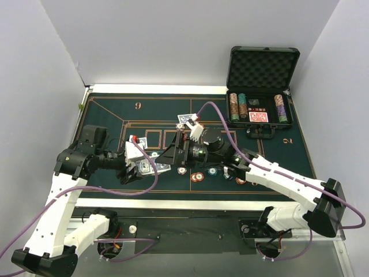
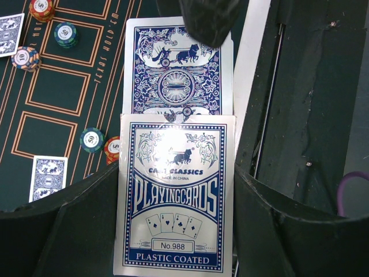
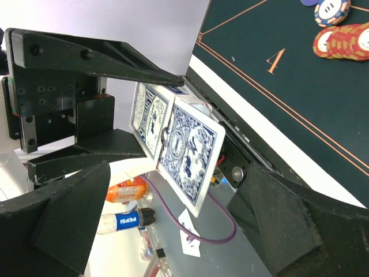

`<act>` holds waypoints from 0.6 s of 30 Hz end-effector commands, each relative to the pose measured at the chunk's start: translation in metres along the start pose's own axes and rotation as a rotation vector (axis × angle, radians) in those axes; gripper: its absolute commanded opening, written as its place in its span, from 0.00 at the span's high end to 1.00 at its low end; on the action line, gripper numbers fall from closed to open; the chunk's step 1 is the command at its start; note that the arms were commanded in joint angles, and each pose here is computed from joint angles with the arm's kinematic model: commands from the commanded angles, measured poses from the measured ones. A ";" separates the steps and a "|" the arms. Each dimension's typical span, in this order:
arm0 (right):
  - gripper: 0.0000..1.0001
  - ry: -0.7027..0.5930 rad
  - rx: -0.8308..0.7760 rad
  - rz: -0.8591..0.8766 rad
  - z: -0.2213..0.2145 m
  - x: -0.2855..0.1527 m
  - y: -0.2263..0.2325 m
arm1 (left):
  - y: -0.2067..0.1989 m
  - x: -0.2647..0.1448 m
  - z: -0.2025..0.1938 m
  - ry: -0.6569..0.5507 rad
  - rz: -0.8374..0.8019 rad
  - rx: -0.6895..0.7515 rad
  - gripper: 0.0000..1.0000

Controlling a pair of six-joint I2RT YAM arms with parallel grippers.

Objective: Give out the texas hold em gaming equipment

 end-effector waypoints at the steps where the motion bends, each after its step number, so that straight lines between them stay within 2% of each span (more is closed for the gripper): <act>1: 0.02 -0.032 0.007 0.042 0.000 0.018 0.009 | 0.000 -0.004 0.012 -0.045 0.003 0.036 0.64; 9: 0.19 -0.038 0.029 0.018 -0.001 0.033 -0.001 | -0.001 -0.005 0.016 -0.060 0.004 0.036 0.65; 15: 0.35 -0.055 0.042 0.005 0.001 0.028 -0.007 | -0.002 -0.007 0.017 -0.063 0.007 0.039 0.65; 17: 0.42 -0.064 0.050 0.007 0.003 0.024 -0.008 | -0.002 -0.007 0.017 -0.063 0.008 0.038 0.64; 18: 0.49 -0.070 0.054 0.012 0.004 0.023 -0.007 | -0.002 -0.007 0.017 -0.063 0.007 0.037 0.64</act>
Point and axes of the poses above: each gripper's point midway between its finger pads, its own x axis out along the fingers, its own y axis along the line the jaws close on, z = x × y, the point moved 2 cm from there along -x, back along the fingers, and after that the axes turned 9 degrees about x, right-handed, at the moved point
